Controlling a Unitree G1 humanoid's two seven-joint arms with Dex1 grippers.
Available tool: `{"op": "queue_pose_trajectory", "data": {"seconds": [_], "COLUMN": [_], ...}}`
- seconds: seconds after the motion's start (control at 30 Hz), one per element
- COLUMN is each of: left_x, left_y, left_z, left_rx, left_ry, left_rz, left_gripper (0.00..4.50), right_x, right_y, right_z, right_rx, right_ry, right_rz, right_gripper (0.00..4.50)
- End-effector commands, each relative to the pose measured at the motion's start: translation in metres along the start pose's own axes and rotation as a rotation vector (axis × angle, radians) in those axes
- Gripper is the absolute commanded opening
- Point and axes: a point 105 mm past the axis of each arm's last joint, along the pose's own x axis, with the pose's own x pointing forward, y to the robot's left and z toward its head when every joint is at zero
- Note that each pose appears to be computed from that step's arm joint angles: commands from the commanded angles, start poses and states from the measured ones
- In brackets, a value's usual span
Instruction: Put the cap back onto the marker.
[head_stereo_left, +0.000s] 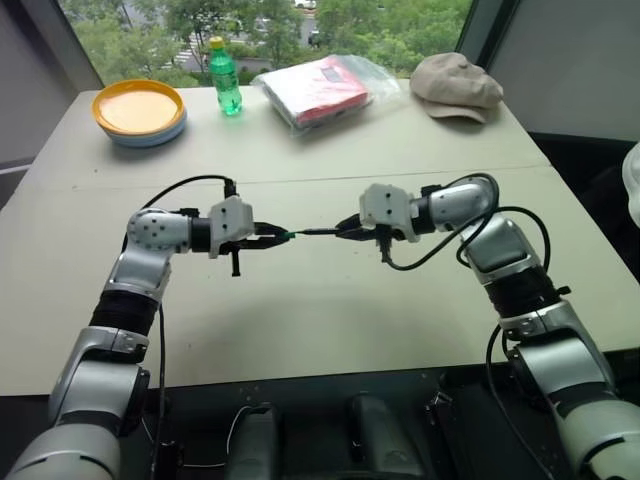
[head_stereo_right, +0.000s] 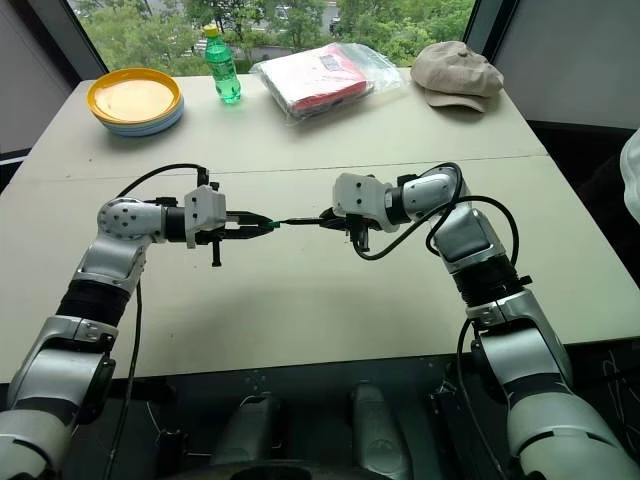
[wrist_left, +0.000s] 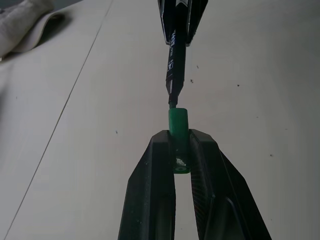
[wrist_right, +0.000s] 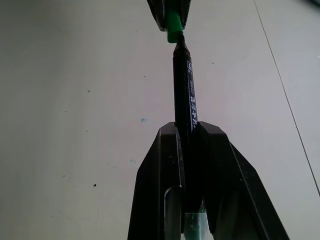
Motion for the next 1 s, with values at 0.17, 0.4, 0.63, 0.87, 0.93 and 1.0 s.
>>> {"op": "queue_pose_trajectory", "data": {"seconds": [0.17, 0.4, 0.63, 0.87, 0.93, 1.0], "left_x": [0.002, 0.004, 0.006, 0.007, 0.006, 0.006], "left_y": [0.008, 0.006, 0.003, 0.001, 0.001, 0.002], "left_z": [0.015, 0.014, 0.012, 0.009, 0.008, 0.008], "left_rx": [0.064, 0.078, 0.123, 0.185, 0.188, 0.191], "left_ry": [-0.044, -0.044, -0.025, -0.002, -0.001, -0.001], "left_rz": [0.031, 0.019, -0.009, -0.026, -0.022, -0.017], "left_gripper": [0.00, 0.00, 0.00, 0.00, 0.00, 0.00], "right_x": [0.005, 0.009, 0.015, 0.018, 0.020, 0.022], "right_y": [0.002, 0.005, 0.011, 0.016, 0.017, 0.018], "right_z": [0.019, 0.021, 0.023, 0.015, 0.014, 0.013], "right_rx": [-0.034, -0.029, 0.030, 0.107, 0.109, 0.107], "right_ry": [-0.059, -0.065, -0.074, -0.040, -0.030, -0.023], "right_rz": [0.028, 0.057, 0.138, 0.215, 0.222, 0.225], "right_gripper": [0.01, 0.01, 0.01, 0.01, 0.01, 0.01]}}
